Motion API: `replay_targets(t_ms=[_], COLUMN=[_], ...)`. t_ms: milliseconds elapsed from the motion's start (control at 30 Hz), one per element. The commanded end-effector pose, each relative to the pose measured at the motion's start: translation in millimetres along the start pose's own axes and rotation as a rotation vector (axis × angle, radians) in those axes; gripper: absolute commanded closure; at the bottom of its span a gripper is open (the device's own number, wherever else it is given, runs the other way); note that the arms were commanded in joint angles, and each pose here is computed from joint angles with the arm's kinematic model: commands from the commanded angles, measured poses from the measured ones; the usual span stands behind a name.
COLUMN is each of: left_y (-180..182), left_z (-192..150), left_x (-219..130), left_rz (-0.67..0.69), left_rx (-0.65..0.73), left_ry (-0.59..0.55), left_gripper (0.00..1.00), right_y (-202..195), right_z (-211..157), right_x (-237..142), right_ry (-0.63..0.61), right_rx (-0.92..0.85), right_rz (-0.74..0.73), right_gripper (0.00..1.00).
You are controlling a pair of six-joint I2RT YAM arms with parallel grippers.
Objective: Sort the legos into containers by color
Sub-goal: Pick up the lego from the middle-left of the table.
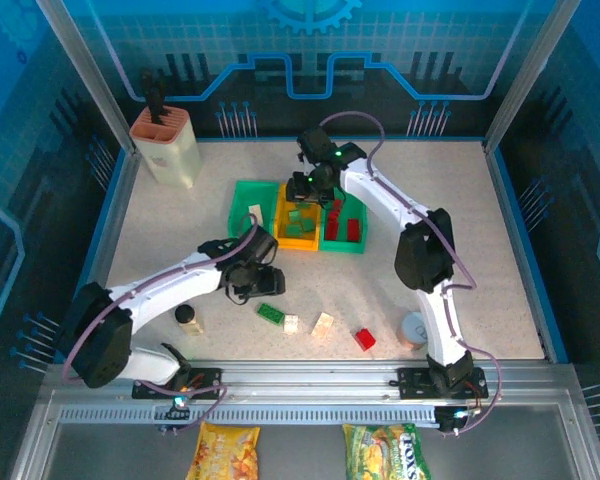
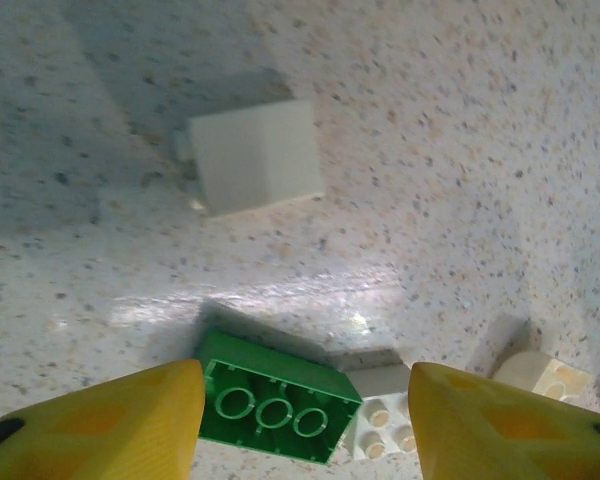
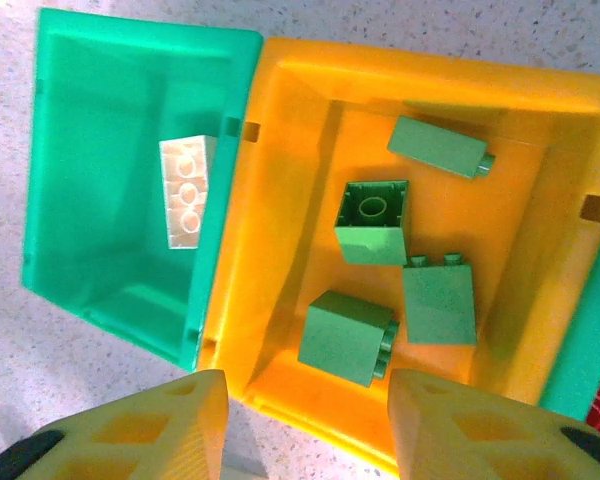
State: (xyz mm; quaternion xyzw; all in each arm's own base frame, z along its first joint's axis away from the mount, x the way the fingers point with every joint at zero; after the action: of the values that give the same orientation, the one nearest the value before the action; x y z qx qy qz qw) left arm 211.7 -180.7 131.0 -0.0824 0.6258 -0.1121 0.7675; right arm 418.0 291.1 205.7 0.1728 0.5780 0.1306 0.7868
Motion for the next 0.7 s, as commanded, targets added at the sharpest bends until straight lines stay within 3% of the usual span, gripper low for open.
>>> replay_targets(t_ms=[0, 400, 667], left_y=[-4, 7, 6], left_z=[-6, -26, -28], left_x=[-2, 1, 21], left_rz=[0.090, 0.254, 0.254], left_rx=[0.053, 0.213, 0.244], left_ry=[0.045, 0.153, 0.222], left_gripper=[0.42, 0.38, 0.35], right_y=[-2, -25, -28], right_z=[0, -12, -13], right_x=[-18, -31, -34], right_ry=[-0.038, -0.053, -0.057], right_rx=[-0.010, 0.029, 0.032], right_rz=[0.011, 0.003, -0.002], right_gripper=[0.53, 0.53, 0.53])
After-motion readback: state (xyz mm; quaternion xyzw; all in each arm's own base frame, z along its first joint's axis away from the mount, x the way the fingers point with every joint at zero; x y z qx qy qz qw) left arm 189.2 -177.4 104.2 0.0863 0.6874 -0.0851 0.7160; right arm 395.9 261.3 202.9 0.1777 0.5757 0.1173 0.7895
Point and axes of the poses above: each hand's point on the last joint's axis, 136 mm out from that joint toward the fingers, its own x axis out along the fingers, its own y axis along the line the jaws close on, z = x × y, the point moved 6 cm from there along -x, back along the fingers, and after that the axes turned 8 degrees about x, right-handed, at the moved point
